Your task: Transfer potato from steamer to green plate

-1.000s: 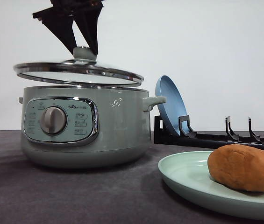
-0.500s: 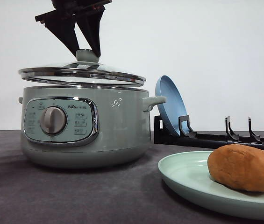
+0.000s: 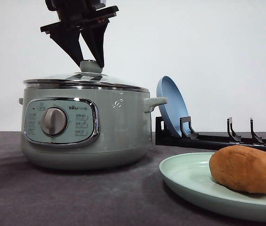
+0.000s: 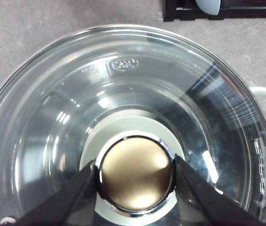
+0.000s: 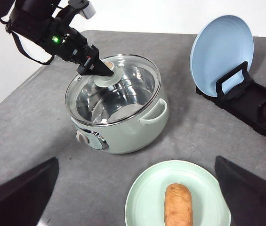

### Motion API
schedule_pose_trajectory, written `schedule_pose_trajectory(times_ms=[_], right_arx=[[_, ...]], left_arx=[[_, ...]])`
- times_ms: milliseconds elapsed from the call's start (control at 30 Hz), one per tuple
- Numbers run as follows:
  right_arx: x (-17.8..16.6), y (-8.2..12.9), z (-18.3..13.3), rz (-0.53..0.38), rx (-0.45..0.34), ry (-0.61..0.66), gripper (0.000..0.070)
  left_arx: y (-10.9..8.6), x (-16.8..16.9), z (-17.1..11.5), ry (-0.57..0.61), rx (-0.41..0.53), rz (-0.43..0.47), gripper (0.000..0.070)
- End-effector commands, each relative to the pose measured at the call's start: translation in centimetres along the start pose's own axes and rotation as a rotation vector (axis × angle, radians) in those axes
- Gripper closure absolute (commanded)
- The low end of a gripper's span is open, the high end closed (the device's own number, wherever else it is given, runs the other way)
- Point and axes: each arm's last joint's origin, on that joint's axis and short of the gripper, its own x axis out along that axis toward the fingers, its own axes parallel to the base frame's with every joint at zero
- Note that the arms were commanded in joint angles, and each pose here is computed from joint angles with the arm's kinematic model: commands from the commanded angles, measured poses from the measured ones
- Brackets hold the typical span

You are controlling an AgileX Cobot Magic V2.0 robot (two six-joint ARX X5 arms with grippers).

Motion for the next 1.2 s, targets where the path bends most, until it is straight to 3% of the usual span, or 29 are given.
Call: schedule_pose_trajectory(times_ms=[0, 200, 333, 767, 833, 1033, 1167], right_arx=[[-0.19, 0.15, 0.31, 0.008, 0.001, -0.011, 0.0], [-0.19, 0.15, 0.32, 0.008, 0.001, -0.012, 0.0], [-0.19, 0.15, 0.32, 0.008, 0.001, -0.012, 0.0], [-0.19, 0.15, 0.31, 0.008, 0.002, -0.011, 0.0], [-0.19, 0.15, 0.31, 0.008, 0.002, -0.011, 0.0], [-0.19, 0.15, 0.31, 0.008, 0.002, -0.011, 0.0], [-0.19, 0.14, 0.29, 0.008, 0.003, -0.008, 0.0]], left_arx=[[-0.2, 0.09, 0.78, -0.043, 0.011, -0.004, 0.07], [-0.21, 0.37, 0.61, -0.02, 0.011, -0.011, 0.07], [-0.34, 0.67, 0.51, -0.004, 0.013, -0.076, 0.07], [0.07, 0.77, 0.51, -0.003, 0.007, -0.073, 0.0681], [0.08, 0.77, 0.52, -0.004, 0.007, -0.073, 0.0604], [0.08, 0.67, 0.73, -0.027, 0.004, -0.073, 0.0176], [0.34, -0.2, 0.73, -0.045, -0.003, -0.068, 0.0029]])
